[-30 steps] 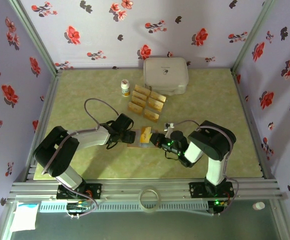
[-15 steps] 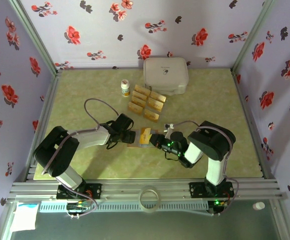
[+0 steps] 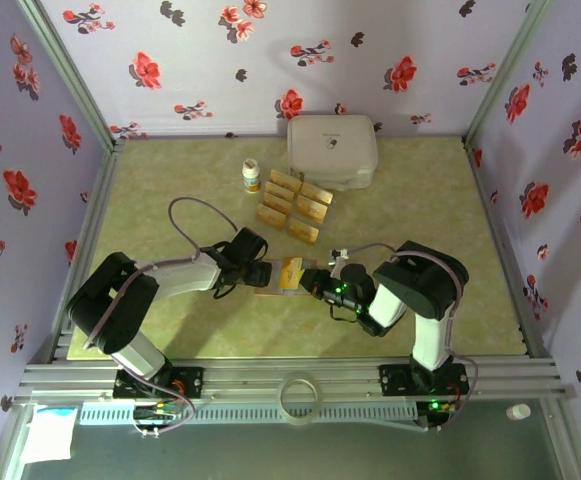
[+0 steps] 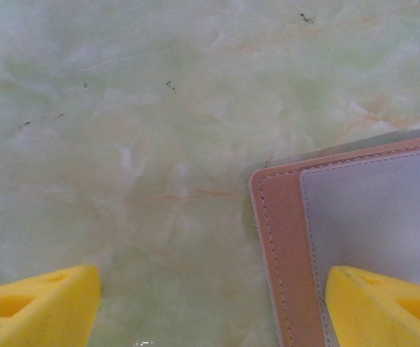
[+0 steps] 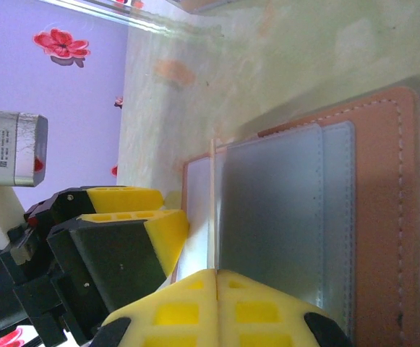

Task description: Put the credit cards into the card holder

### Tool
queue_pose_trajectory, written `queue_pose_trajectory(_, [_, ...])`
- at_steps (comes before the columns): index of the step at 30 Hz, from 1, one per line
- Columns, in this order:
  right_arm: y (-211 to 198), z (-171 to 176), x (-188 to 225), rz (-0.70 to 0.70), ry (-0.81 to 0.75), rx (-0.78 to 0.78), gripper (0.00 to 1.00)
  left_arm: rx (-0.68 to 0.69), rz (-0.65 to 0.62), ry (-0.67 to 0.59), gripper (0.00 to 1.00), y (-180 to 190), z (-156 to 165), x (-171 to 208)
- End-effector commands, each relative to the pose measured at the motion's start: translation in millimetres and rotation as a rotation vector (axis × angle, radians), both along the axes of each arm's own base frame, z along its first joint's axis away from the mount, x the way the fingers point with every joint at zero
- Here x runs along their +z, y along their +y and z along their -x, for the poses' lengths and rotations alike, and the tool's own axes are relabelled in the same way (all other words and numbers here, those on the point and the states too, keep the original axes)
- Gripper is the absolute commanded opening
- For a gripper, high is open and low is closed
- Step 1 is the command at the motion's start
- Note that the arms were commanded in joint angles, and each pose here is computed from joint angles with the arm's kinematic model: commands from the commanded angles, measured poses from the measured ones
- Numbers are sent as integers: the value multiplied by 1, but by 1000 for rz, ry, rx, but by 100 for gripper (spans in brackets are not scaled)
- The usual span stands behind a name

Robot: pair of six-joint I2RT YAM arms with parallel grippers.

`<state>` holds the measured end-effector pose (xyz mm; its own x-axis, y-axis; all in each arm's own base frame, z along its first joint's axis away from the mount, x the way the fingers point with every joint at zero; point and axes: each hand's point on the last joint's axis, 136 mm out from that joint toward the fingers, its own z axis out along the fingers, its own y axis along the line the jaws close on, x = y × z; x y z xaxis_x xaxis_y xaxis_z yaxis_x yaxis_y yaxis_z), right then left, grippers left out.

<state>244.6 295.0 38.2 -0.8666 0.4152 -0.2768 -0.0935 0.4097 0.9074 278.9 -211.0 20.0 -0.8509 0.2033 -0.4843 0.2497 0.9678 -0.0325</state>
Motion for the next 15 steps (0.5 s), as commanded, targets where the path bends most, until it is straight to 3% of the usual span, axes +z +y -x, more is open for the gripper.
queue_pose_trajectory(1, [2, 7, -4, -5, 19, 16, 0, 6, -88, 48, 82, 19, 15, -19])
queue_pose_trajectory(15, [-1, 13, -9, 3, 39, 19, 0, 6, -91, 50, 82, 18, 15, -20])
